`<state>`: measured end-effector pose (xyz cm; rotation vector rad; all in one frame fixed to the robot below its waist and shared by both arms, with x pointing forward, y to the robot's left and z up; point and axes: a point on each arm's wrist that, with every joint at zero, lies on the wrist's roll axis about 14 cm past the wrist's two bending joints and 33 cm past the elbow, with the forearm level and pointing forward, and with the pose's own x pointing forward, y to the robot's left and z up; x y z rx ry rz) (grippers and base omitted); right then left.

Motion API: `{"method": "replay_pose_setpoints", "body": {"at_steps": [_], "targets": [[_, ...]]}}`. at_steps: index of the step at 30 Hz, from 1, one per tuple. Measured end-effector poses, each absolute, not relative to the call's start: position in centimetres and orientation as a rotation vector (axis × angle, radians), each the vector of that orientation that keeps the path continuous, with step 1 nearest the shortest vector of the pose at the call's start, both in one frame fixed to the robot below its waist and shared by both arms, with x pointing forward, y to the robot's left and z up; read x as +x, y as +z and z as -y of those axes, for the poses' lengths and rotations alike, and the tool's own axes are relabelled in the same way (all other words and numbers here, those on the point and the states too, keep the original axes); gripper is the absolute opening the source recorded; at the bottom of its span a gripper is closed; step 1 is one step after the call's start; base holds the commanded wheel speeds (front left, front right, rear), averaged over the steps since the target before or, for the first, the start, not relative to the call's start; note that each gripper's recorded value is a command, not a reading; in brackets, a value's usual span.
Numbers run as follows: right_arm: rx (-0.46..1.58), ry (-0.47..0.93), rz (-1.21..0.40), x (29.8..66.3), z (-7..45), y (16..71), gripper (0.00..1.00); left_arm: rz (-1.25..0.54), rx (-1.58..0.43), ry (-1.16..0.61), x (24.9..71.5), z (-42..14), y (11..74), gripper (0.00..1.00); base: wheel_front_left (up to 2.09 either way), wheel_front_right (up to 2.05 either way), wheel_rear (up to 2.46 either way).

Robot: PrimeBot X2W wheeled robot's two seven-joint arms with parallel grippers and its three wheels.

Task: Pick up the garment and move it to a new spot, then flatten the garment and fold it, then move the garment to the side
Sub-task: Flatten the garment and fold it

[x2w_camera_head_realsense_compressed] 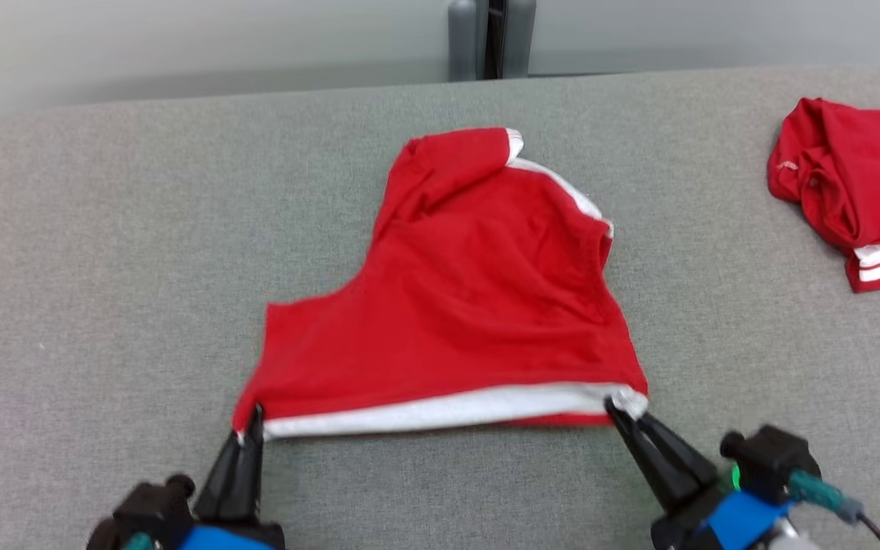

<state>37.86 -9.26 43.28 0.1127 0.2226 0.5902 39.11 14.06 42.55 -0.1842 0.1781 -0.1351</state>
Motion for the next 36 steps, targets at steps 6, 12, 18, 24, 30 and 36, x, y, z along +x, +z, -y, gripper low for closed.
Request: {"method": "replay_pose_setpoints", "body": {"at_steps": [6,12,18,24,30,36], "targets": [[0.153,0.552,-0.277,33.8,10.2,42.2,0.00,-0.221,-0.212,-0.123,35.7,-13.6,41.7,0.00,0.00,0.00,0.00],[0.175,0.504,-0.272,32.5,11.2,42.6,0.00,-0.221,-0.223,-0.121,34.5,-13.4,41.9,0.00,0.00,0.00,0.00],[0.177,0.486,-0.242,32.6,11.3,43.4,0.00,-0.208,-0.219,-0.142,34.3,-13.1,42.3,0.00,0.00,0.00,0.00],[0.143,0.501,-0.180,33.7,11.1,45.0,0.00,-0.149,-0.183,-0.192,35.9,-12.7,44.0,0.00,0.00,0.00,0.00],[0.051,0.541,-0.051,37.7,11.1,48.8,0.00,-0.012,-0.106,-0.285,40.8,-11.8,48.4,0.00,0.00,0.00,0.00],[-0.041,0.575,0.124,44.2,10.5,54.8,0.00,0.138,-0.021,-0.344,47.9,-11.1,54.4,0.00,0.00,0.00,0.00]]}}
